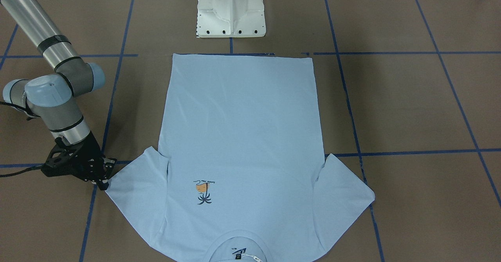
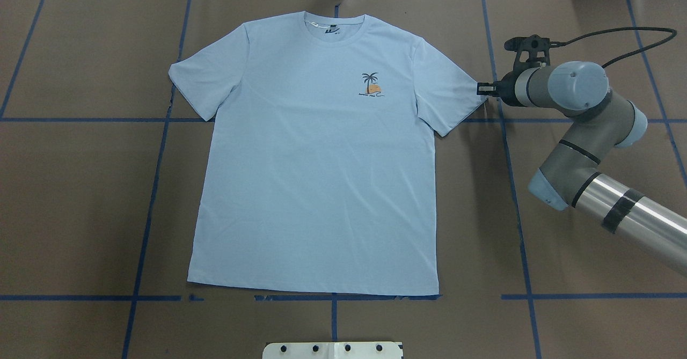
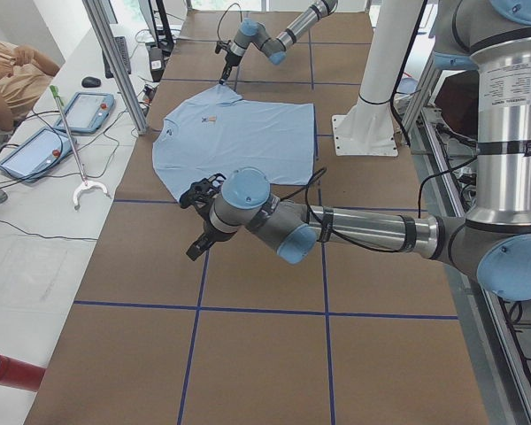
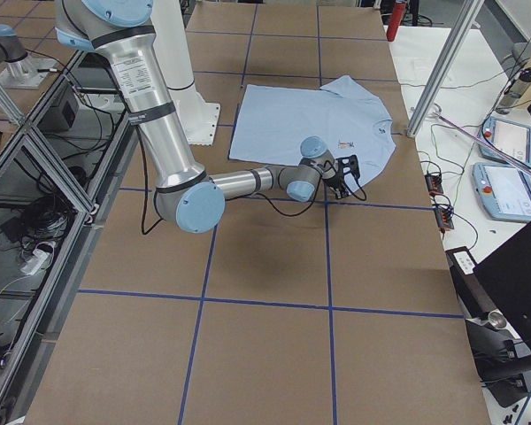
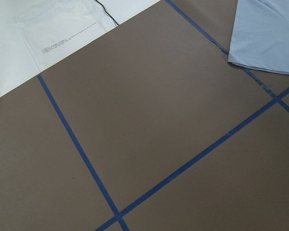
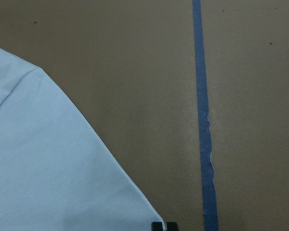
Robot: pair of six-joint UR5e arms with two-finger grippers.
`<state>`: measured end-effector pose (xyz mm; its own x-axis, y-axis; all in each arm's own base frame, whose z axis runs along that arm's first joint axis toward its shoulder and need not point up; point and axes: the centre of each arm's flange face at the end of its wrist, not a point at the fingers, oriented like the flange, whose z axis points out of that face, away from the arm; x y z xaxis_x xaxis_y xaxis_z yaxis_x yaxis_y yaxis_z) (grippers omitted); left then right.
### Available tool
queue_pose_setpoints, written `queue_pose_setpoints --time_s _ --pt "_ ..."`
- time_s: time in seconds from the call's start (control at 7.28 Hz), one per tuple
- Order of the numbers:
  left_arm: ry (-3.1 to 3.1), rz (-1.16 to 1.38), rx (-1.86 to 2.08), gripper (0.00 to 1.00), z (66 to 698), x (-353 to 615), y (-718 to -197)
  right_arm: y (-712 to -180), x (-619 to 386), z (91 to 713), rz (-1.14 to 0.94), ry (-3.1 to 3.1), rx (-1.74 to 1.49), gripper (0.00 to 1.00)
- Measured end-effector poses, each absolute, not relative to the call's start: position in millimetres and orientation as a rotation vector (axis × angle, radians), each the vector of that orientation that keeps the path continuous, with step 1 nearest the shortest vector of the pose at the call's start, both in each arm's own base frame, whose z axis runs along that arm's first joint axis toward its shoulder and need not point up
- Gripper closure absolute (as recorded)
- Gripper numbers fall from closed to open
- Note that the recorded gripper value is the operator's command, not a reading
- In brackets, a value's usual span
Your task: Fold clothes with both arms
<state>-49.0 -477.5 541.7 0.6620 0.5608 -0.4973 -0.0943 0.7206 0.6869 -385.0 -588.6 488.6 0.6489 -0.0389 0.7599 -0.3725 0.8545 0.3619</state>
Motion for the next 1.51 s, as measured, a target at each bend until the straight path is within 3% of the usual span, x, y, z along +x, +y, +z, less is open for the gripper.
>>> queue_pose_setpoints --time_s 0.27,0.69,0.96,1.24,1.37,1.51 --pt "0.765 0.404 0.676 0.0 541.3 -49.0 -477.8 -595.6 -388.5 471.3 0.204 -0.852 0.528 1.0" --pt "0.765 0.404 0.675 0.0 541.4 -48.8 -478.0 -620.0 -441.6 368.7 0.28 -0.762 0.523 1.0" --pt "0.765 0.404 0.674 0.0 541.9 -48.7 -478.0 -605.9 -505.3 287.1 0.368 -0.722 0.533 1.0" --pt "0.765 0.402 0.673 0.0 542.3 -49.0 -478.0 -586.7 -543.3 251.7 0.396 -0.704 0.547 1.0" --pt "0.765 0.402 0.672 0.0 542.9 -49.0 -478.1 -580.5 -554.0 249.9 0.393 -0.691 0.56 0.74" --pt "0.766 0.401 0.671 0.0 543.5 -48.9 -478.1 -575.0 -562.1 250.9 0.384 -0.682 0.568 0.01"
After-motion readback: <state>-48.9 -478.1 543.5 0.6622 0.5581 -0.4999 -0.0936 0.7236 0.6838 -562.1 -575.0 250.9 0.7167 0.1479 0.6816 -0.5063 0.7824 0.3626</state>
